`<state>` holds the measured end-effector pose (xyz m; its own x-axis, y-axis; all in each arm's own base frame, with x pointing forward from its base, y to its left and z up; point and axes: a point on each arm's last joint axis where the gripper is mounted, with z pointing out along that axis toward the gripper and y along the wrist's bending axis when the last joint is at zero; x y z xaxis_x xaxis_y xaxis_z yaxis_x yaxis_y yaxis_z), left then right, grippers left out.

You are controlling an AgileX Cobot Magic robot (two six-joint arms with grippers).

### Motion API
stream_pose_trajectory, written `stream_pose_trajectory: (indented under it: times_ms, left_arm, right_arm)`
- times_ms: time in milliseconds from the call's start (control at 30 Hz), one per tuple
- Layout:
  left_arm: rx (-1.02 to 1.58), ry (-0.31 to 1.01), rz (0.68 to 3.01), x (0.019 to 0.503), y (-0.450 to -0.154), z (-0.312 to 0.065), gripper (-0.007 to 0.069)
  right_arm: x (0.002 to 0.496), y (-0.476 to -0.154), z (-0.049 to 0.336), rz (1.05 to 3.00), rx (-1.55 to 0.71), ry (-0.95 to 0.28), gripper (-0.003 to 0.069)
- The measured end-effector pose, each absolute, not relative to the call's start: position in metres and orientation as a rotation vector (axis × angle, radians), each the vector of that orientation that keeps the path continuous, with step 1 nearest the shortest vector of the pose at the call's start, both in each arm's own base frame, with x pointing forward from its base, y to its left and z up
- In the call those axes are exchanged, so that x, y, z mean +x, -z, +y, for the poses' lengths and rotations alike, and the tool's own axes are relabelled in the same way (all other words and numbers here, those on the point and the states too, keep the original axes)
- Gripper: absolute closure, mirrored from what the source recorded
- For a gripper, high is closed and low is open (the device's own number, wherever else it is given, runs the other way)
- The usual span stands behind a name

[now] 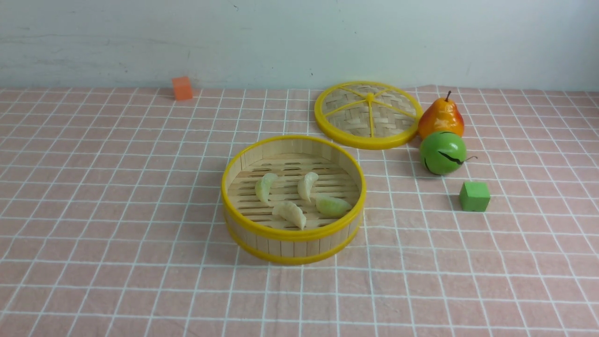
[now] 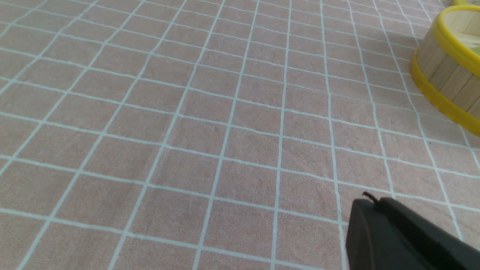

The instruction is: Put the dumplings into the steamer on the table with the pink tablecloth.

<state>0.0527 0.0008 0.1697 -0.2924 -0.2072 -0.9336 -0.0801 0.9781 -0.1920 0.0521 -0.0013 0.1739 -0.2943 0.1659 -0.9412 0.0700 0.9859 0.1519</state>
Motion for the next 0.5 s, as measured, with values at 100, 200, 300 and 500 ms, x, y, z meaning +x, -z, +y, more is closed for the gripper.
stream_pose_trajectory:
  times_ms: [100, 200, 300, 500]
  left_arm:
    - [-0.207, 0.124, 1.869, 0.0527, -0.1697, 0.0008, 0.0639]
    - [-0.206, 0.124, 1.869, 0.0527, -0.1697, 0.0008, 0.0639]
    - [-0.206, 0.124, 1.869, 0.0527, -0.1697, 0.0008, 0.0639]
    - [-0.206, 0.124, 1.868, 0.0527, -0.1698, 0.0008, 0.0639]
  right_arm:
    - [0.0520, -0.1738, -0.0013, 1.872, 0.171, -0.095, 0.0626]
    - [0.0520, -0.1738, -0.0013, 1.872, 0.171, -0.095, 0.0626]
    - [0.0520, -0.1738, -0.0013, 1.872, 0.171, -0.095, 0.0622]
    - [0.0520, -0.1738, -0.0013, 1.872, 0.171, -0.095, 0.0613]
